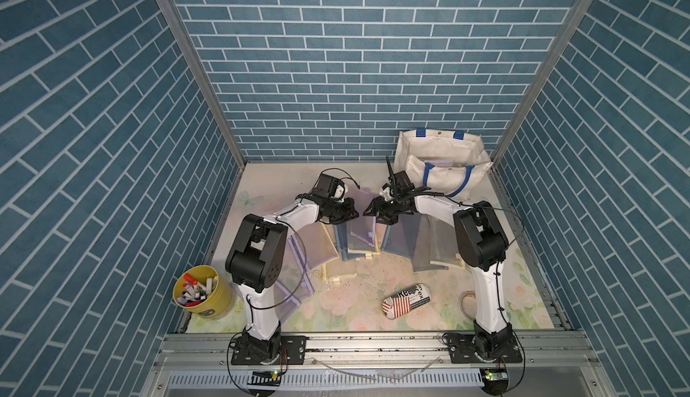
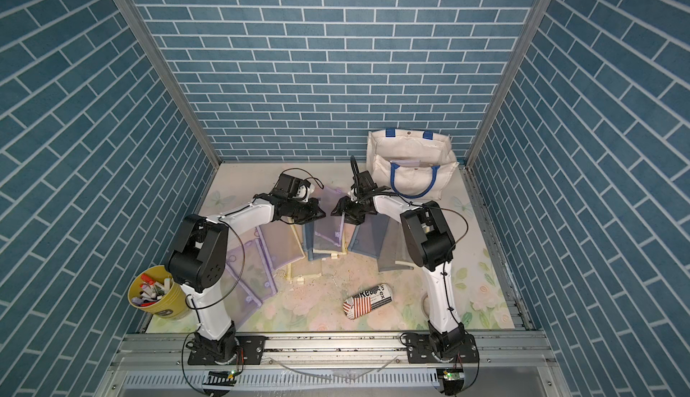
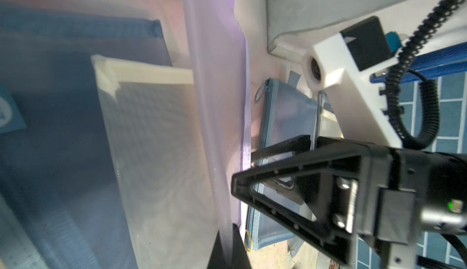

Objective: Put the pencil pouch into the canvas bag
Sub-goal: Pick up the pencil pouch.

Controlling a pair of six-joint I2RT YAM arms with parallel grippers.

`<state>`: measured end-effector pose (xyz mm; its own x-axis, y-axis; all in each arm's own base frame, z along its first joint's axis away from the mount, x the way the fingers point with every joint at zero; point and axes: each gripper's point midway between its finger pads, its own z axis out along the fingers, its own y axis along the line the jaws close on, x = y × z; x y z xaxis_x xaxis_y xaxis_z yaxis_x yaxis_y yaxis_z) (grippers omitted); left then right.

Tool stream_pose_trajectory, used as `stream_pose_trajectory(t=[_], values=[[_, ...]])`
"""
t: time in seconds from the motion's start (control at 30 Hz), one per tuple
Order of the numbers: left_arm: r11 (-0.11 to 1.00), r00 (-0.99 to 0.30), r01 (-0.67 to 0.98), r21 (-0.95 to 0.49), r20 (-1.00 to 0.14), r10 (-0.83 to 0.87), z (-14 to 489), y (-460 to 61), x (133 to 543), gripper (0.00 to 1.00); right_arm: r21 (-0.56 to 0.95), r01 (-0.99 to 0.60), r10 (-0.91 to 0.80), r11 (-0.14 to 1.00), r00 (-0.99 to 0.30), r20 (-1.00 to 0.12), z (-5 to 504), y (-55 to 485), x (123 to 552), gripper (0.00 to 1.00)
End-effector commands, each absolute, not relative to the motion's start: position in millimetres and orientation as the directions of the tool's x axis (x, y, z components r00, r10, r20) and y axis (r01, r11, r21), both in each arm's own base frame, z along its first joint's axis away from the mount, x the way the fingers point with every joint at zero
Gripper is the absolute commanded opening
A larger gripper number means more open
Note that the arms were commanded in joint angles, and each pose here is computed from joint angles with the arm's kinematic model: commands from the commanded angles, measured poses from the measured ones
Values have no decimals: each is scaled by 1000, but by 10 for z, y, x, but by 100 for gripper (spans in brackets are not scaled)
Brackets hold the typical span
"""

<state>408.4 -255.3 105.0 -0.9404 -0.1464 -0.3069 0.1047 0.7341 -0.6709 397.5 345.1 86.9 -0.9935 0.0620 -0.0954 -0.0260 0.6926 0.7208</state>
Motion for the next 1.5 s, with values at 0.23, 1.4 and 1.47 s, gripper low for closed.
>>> stream_pose_trajectory(t=[0.23,1.4,1.47], values=[[510,-814,420,-751,-560,-154,2585,-2718,4083,0,886,-84,238,456,-948,-213,2426,3089,4324,82],[238,-701,627,-742,-671,-243,3763,-2923,4024,0,982,-188,227,19,-956,-188,3305,3326,4493,68],[236,-706,619,-749,-663,-250,3731,-2917,4047,0,981,-195,229,10,-954,-193,3339,3322,4496,62]])
